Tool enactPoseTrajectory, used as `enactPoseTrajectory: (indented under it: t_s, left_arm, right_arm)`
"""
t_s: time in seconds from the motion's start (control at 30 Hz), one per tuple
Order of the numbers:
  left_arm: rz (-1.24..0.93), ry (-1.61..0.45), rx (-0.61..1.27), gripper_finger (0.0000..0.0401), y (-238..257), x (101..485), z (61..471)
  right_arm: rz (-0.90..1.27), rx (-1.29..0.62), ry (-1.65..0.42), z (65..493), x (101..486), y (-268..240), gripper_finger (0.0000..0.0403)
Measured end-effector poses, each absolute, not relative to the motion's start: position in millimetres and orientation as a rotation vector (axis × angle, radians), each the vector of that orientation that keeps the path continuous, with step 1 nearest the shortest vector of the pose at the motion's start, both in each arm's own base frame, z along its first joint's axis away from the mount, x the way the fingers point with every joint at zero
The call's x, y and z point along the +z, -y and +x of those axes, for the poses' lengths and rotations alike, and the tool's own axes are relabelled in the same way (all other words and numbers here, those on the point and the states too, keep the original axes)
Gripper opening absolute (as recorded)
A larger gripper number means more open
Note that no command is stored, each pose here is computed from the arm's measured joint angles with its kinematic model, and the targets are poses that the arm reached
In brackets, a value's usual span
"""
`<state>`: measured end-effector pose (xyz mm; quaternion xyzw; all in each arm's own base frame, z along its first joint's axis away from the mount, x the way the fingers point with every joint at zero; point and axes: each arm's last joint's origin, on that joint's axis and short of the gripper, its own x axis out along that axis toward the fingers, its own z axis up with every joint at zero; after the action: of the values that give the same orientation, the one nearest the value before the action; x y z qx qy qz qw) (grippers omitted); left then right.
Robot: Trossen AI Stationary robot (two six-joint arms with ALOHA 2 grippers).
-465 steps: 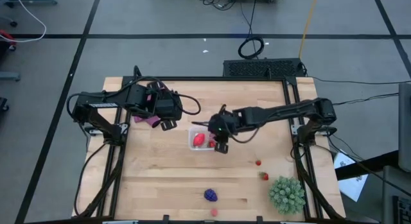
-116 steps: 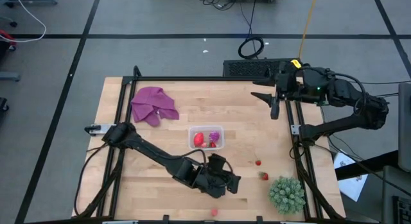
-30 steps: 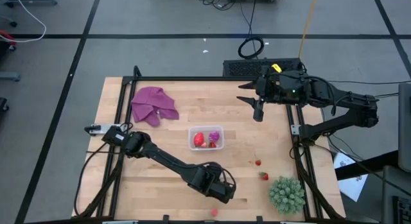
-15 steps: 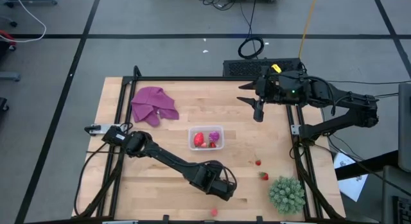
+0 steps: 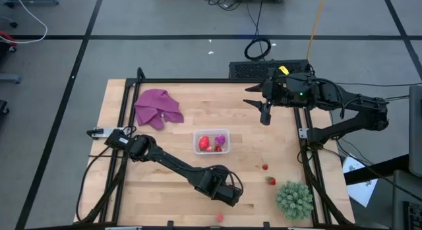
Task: Pick and placing Produce into tupperware
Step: Put the violet grapes into the transparent bin
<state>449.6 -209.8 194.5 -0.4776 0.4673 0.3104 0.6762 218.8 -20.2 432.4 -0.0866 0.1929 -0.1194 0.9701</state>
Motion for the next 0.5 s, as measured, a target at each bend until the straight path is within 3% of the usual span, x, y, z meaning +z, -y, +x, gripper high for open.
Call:
enactPoseTrajectory:
  t_s: [0.5]
  left_arm:
    - [-1.087,-1.048,0.667,0.0269,210.7,195.8,451.7]
  right_arm:
    - [-0.175,-0.241,-0.39,218.8,432.4,20.2,0.0165]
